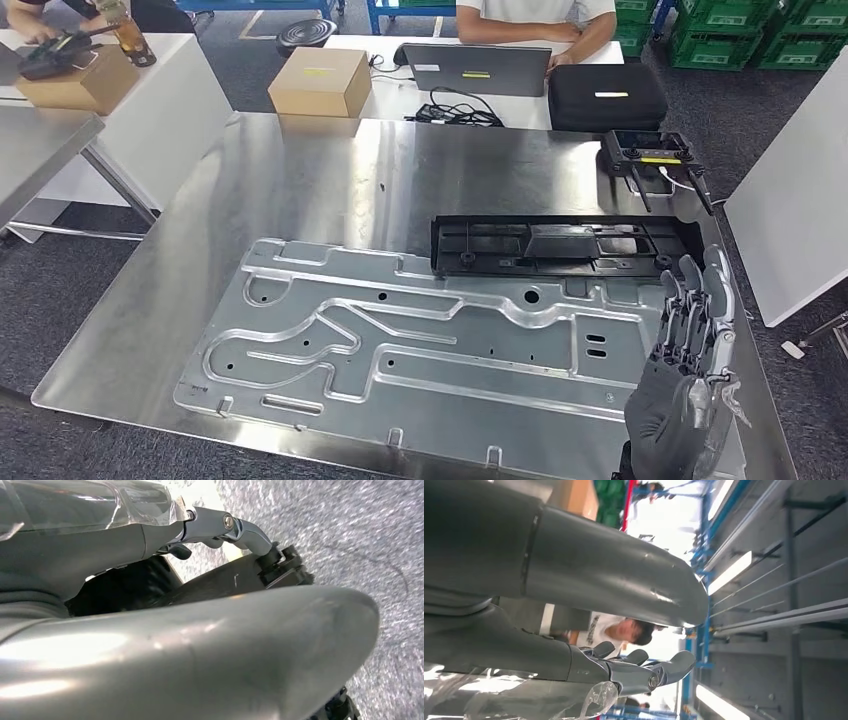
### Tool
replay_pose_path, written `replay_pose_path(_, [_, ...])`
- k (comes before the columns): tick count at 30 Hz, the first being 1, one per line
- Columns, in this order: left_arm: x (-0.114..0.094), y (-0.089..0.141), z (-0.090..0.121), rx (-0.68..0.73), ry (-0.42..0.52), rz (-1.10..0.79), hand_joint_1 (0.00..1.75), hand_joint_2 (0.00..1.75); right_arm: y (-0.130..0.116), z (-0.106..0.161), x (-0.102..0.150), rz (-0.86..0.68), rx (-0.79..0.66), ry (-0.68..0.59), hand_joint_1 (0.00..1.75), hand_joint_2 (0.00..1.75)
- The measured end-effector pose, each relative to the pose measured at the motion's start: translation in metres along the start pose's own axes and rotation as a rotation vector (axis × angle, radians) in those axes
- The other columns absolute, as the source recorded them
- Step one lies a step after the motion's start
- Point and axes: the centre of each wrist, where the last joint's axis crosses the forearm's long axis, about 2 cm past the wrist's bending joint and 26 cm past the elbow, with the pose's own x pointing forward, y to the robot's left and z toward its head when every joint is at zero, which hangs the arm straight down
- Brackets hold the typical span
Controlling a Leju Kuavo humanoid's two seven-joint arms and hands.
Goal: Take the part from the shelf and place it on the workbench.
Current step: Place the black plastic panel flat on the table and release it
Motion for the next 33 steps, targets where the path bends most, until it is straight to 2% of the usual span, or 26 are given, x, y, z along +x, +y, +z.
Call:
replay_pose_path(6, [-0.002, 0.000, 0.001, 0.006, -0.002, 0.027, 0.00, 0.00, -0.003, 0.013, 0.015, -0.067, -0.046, -0.064, 0.00, 0.00])
replay_pose_path(13, [-0.004, -0.004, 0.002, 0.001, 0.002, 0.039, 0.00, 0.00, -0.003, 0.016, 0.021, -0.091, -0.053, -0.051, 0.00, 0.00])
replay_pose_path(21, [-0.002, -0.003, 0.001, 0.002, -0.008, 0.058, 0.00, 0.00, 0.001, 0.012, 0.020, -0.173, -0.056, -0.037, 0.00, 0.00])
replay_pose_path(33, [-0.002, -0.001, 0.001, 0.004, -0.009, 0.067, 0.00, 0.00, 0.011, 0.008, 0.013, -0.164, -0.041, -0.027, 0.00, 0.00])
